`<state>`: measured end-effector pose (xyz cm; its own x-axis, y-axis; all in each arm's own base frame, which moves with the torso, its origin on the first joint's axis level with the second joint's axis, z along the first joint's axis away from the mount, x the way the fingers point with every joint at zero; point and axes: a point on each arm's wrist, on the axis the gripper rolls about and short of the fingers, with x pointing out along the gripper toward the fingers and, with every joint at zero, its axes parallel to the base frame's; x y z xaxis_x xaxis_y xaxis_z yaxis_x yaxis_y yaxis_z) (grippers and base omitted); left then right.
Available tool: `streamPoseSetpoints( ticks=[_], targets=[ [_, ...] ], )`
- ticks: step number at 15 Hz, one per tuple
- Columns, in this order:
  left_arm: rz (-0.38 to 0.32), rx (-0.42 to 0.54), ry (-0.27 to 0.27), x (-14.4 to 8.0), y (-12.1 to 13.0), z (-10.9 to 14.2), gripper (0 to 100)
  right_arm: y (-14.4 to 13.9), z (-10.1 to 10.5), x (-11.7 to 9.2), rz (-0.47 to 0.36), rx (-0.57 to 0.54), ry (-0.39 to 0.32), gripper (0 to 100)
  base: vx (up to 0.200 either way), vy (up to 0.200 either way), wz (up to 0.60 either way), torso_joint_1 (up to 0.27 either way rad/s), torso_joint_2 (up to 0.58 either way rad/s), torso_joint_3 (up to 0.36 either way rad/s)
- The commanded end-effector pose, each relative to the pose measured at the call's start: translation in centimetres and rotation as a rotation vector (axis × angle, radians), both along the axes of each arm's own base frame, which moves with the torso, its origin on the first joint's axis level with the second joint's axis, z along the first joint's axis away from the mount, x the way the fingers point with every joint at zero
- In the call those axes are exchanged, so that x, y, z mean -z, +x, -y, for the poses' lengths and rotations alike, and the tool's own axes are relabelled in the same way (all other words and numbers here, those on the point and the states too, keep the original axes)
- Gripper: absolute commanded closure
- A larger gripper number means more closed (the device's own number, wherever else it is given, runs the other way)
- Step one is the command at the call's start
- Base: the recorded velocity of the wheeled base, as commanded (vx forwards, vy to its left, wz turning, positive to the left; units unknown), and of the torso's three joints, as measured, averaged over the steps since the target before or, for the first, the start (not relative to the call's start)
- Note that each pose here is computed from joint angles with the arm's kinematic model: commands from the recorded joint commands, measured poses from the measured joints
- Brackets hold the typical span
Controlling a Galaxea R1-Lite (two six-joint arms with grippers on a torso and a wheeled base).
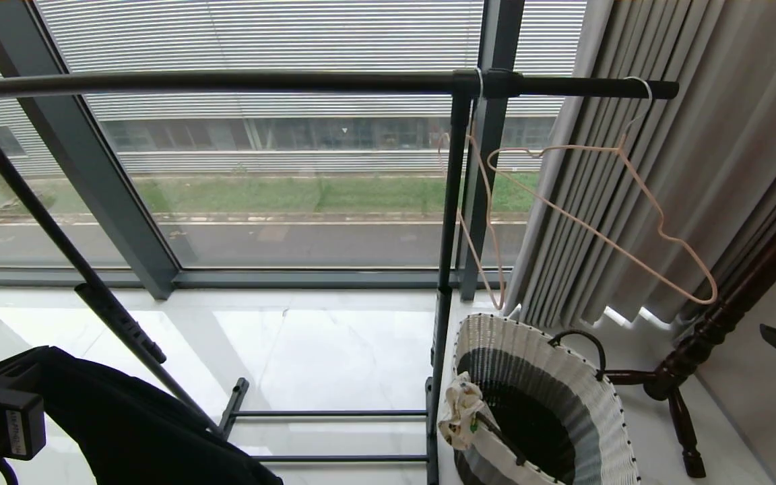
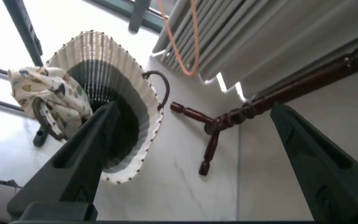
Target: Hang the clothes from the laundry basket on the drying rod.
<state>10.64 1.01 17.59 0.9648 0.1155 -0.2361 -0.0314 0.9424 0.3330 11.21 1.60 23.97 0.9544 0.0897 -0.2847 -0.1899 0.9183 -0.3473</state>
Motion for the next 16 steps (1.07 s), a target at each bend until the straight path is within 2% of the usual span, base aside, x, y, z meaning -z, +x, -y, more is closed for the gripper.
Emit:
streamPoseSetpoints(
  ticks=[1, 5, 9, 13, 16],
  targets=[
    [-0.002, -0.001, 0.000, 0.0, 0.0, 0.0, 100, 1.0, -0.2, -0.8, 0.004, -0.032, 0.009, 0, 0.200, 0.000, 0.00, 0.007, 0.00, -0.002],
    [-0.001, -0.002, -0.002, 0.0, 0.0, 0.0, 100, 4.2, -0.9, -2.3, 0.052, -0.086, 0.032, 0, 0.200, 0.000, 0.00, 0.000, 0.00, 0.000],
    [0.002, -0.003, -0.001, -0.1, 0.0, 0.0, 100, 7.6, -1.3, -3.2, 0.069, -0.108, 0.048, 0, 0.000, 0.000, 0.00, 0.000, 0.00, 0.000],
    [0.025, 0.000, 0.006, -0.3, -0.4, 0.0, 100, 10.4, -1.6, -2.9, 0.026, -0.193, 0.071, 0, 0.000, 0.000, 0.00, 0.000, 0.00, 0.000],
    [0.043, 0.000, 0.010, -0.4, -0.8, 0.1, 100, 12.1, -0.8, -1.8, -0.029, -0.244, 0.100, 0, 0.000, 0.000, 0.00, 0.000, 0.00, 0.000]
  ],
)
